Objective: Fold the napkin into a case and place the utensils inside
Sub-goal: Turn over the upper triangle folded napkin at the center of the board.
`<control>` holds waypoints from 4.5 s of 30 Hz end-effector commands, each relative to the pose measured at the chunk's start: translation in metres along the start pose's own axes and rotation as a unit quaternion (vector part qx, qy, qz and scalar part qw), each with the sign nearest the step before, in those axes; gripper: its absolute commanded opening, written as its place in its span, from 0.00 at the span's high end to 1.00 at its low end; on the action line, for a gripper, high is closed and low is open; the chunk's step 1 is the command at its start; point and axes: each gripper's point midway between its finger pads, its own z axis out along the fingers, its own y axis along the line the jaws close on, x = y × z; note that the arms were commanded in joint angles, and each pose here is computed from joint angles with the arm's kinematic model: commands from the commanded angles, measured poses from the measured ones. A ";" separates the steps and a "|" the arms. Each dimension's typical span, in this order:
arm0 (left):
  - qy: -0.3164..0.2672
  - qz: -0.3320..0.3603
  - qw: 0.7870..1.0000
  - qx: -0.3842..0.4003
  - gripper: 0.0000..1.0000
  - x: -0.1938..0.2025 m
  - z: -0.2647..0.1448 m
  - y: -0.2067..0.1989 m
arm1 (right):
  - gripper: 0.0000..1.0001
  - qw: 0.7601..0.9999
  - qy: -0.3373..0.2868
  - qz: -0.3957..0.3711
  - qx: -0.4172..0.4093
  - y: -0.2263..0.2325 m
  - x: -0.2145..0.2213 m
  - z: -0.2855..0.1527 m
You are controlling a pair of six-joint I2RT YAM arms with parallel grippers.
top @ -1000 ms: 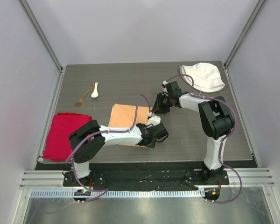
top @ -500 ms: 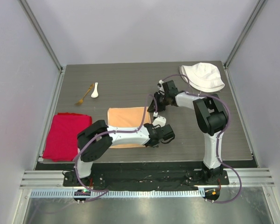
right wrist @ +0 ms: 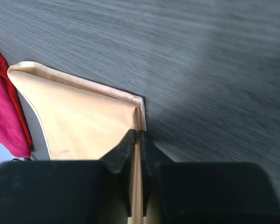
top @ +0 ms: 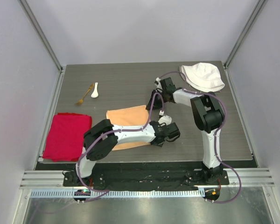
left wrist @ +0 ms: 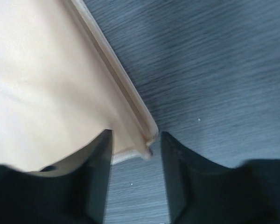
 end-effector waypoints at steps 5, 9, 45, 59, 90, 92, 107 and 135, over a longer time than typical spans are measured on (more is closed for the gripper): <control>-0.073 -0.062 0.991 0.097 0.40 -0.065 -0.077 0.032 | 0.54 0.991 -0.053 -0.066 0.102 -0.003 -0.060 -0.035; -0.100 -0.139 0.976 0.138 0.42 -0.088 -0.095 0.077 | 0.44 0.983 -0.059 -0.075 0.156 0.001 -0.044 -0.073; -0.069 -0.383 0.888 0.243 0.47 -0.092 -0.050 0.196 | 0.94 0.995 0.018 -0.086 0.036 0.064 0.156 -0.104; -0.051 -0.390 0.887 0.243 0.48 -0.087 -0.039 0.192 | 0.95 0.996 0.045 -0.080 -0.001 0.066 0.167 -0.074; -0.018 -0.370 0.913 0.172 0.59 -0.091 0.036 0.200 | 0.72 0.990 -0.043 -0.116 0.070 0.073 0.030 -0.087; -0.011 -0.365 0.918 0.156 0.62 -0.084 0.046 0.202 | 0.71 0.991 -0.008 -0.130 0.039 0.098 0.071 -0.071; 0.007 -0.354 0.930 0.095 0.71 -0.028 0.066 0.214 | 0.81 0.992 0.063 -0.097 0.051 0.031 0.165 -0.034; -0.090 -0.394 0.908 0.107 0.45 -0.034 -0.066 0.235 | 0.37 0.879 0.014 -0.476 0.023 0.090 0.128 -0.073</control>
